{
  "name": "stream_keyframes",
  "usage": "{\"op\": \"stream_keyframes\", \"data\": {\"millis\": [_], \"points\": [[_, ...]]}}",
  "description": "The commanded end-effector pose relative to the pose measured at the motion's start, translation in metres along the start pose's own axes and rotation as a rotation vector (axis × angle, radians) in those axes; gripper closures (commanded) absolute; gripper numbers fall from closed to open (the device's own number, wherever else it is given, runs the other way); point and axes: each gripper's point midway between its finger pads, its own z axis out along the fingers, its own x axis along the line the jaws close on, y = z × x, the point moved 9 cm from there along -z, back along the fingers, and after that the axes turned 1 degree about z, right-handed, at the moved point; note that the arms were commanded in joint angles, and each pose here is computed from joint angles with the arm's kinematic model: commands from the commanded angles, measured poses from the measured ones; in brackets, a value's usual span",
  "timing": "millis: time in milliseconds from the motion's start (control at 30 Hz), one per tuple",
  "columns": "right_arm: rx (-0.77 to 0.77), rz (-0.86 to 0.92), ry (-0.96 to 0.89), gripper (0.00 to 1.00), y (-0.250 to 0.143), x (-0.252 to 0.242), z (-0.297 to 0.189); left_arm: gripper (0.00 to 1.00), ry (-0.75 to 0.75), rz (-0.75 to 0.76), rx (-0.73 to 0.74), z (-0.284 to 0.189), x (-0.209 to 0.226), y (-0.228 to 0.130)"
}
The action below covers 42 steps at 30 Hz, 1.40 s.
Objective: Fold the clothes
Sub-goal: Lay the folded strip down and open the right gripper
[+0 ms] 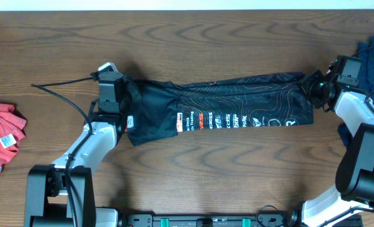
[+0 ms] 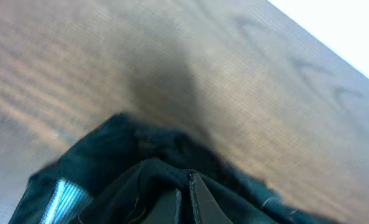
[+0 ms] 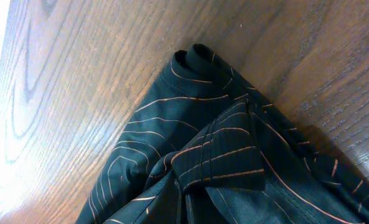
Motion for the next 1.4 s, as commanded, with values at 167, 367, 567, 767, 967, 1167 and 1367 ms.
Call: {"op": "stream_keyframes", "data": {"millis": [167, 367, 567, 767, 967, 1167, 1367], "points": [[-0.025, 0.000, -0.009, 0.99, 0.005, 0.004, 0.000, 0.94, -0.037, 0.009, -0.075, 0.003, -0.007, 0.017], [-0.035, 0.000, -0.020, 0.98, 0.006, 0.003, 0.000, 0.94, -0.125, 0.015, -0.040, 0.000, -0.018, 0.017], [-0.042, 0.000, -0.028, 0.98, 0.006, 0.002, 0.000, 0.94, -0.144, 0.026, -0.088, -0.006, -0.028, 0.022], [-0.040, 0.000, -0.029, 0.98, 0.006, 0.002, 0.000, 0.94, -0.046, 0.018, -0.158, -0.005, -0.020, 0.028], [-0.032, 0.004, -0.036, 0.98, 0.005, 0.001, 0.000, 0.94, 0.022, 0.037, -0.159, 0.005, -0.011, 0.023], [-0.025, -0.006, -0.042, 0.78, 0.004, 0.000, 0.000, 0.90, 0.059, 0.044, -0.094, 0.024, -0.001, 0.006], [-0.038, -0.099, -0.007, 0.01, 0.007, 0.004, 0.000, 0.85, 0.043, 0.043, -0.057, 0.029, 0.000, -0.001]]}}
